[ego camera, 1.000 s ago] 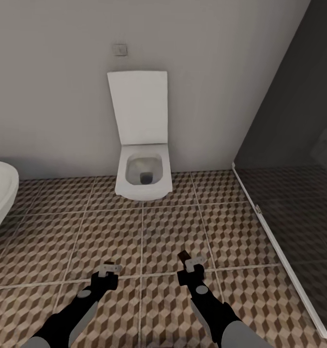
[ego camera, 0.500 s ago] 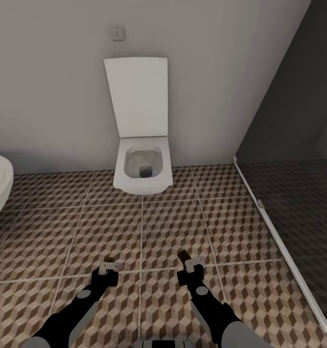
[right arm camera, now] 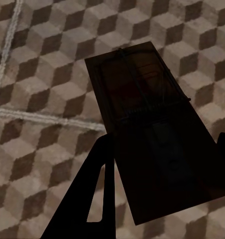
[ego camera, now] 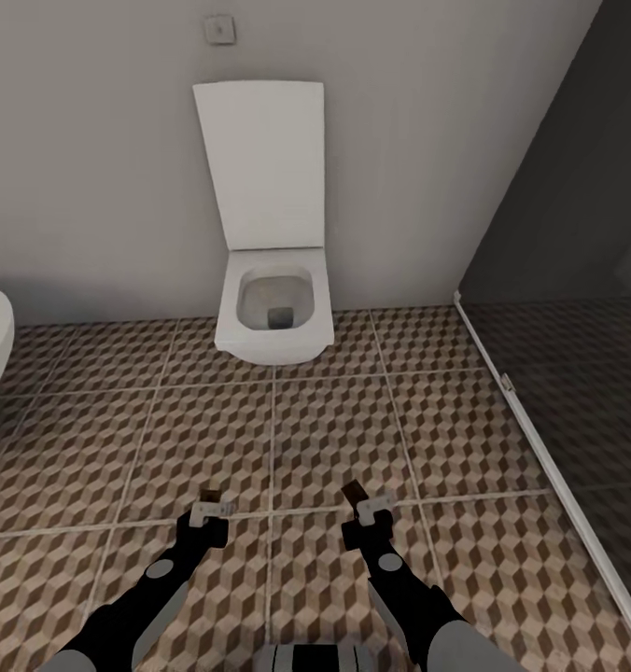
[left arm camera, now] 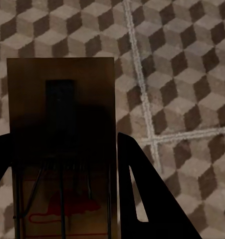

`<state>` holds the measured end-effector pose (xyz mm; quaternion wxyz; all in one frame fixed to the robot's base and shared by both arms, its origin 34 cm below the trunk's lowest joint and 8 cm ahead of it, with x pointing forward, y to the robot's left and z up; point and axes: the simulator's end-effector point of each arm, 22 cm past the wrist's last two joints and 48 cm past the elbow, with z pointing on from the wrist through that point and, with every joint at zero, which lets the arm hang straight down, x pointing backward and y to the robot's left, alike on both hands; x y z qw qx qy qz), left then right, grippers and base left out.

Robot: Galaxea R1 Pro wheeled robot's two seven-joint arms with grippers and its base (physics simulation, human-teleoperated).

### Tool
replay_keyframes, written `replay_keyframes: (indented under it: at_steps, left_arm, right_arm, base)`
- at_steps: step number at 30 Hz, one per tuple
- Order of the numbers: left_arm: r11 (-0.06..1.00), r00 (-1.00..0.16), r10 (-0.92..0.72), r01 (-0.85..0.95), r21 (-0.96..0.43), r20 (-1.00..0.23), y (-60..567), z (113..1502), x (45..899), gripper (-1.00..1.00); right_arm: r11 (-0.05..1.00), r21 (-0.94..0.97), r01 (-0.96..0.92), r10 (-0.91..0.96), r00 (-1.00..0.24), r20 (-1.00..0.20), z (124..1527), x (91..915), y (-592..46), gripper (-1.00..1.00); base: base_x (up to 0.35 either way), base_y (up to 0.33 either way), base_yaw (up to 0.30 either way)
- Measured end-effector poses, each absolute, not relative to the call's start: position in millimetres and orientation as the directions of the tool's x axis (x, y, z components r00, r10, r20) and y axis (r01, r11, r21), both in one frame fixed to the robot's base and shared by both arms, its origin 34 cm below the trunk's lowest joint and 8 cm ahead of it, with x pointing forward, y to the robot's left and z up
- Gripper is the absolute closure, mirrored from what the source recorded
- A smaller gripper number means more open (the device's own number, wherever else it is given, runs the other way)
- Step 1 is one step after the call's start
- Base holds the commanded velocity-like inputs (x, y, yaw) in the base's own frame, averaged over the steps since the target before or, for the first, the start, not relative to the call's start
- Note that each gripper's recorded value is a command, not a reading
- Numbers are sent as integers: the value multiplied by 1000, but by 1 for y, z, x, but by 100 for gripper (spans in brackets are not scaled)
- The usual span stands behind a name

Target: Take the four mousetraps from the cabinet in the bathroom and place them on the bathroom floor. Make sure all four end up on the same floor surface, and ensure that at least two of them are either under or directly next to the same bathroom sink.

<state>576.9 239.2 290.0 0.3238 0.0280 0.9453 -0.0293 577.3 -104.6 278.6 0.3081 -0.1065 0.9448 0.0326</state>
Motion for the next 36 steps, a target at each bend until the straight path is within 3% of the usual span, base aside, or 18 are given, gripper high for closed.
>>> replay_keyframes:
  at_steps: [17, 36]
  left_arm:
    - [996, -794, 40, 77, -36, -607, 241, 287, 574, 100]
    - [996, -796, 40, 77, -34, -604, 241, 286, 573, 100]
  right_arm:
    - [975, -2, -222, -181, -792, -583, 275, 574, -105, 100]
    - [975, -2, -222, -181, -791, -584, 275, 575, -104, 100]
  base:
    - [13, 3, 0]
    - [264, 125, 0]
